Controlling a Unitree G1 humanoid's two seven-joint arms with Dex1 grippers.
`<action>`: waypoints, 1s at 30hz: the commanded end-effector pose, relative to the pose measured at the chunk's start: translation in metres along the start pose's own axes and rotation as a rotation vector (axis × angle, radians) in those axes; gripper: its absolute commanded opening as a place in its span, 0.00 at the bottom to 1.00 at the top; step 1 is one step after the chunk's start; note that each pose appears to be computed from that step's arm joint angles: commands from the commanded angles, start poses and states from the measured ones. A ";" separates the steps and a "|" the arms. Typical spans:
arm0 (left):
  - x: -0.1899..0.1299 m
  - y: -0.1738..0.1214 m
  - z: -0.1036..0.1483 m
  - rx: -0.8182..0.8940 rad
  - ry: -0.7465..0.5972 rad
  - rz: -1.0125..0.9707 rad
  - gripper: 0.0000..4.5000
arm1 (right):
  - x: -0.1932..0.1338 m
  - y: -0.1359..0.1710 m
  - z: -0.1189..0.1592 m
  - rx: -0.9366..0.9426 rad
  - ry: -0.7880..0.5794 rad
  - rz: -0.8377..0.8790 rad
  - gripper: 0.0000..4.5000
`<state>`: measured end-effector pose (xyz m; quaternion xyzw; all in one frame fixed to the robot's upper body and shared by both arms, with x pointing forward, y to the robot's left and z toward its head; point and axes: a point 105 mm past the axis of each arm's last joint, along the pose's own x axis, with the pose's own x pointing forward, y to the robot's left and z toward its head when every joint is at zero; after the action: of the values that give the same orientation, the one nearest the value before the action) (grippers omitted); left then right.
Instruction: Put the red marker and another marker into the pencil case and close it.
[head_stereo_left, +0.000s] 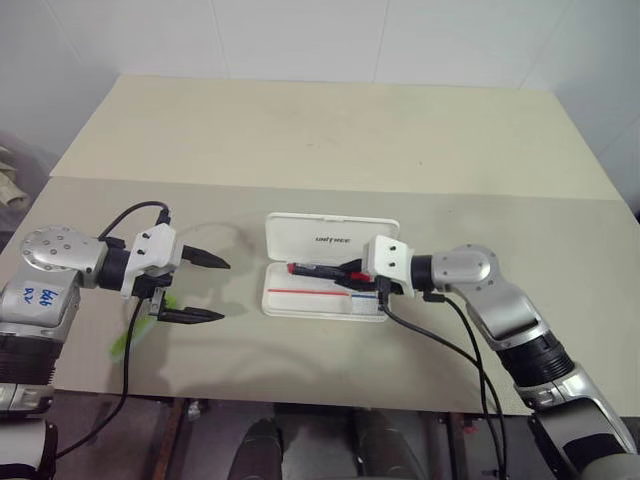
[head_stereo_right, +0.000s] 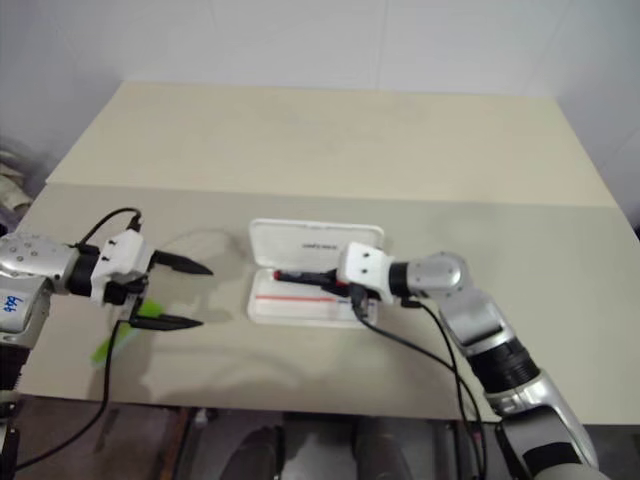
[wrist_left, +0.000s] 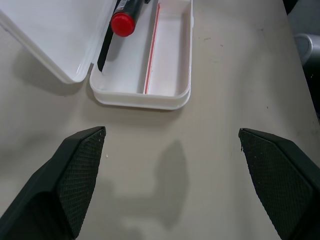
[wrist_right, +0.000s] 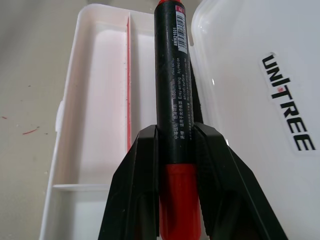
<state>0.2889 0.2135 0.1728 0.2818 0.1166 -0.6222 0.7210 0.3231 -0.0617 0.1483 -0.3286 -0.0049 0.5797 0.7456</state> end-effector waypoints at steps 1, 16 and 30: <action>-0.002 0.001 0.010 0.039 -0.020 0.015 1.00 | 0.002 -0.003 0.007 -0.050 -0.013 -0.006 0.13; 0.002 0.003 0.015 0.050 -0.037 0.018 1.00 | 0.009 0.001 -0.001 -0.094 0.000 0.016 0.13; 0.004 0.004 0.016 0.056 -0.043 0.019 1.00 | 0.009 -0.011 0.011 -0.093 -0.051 -0.039 0.79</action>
<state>0.2902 0.2040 0.1751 0.2824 0.1002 -0.6253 0.7206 0.3349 -0.0563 0.1463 -0.3535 -0.0307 0.5674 0.7431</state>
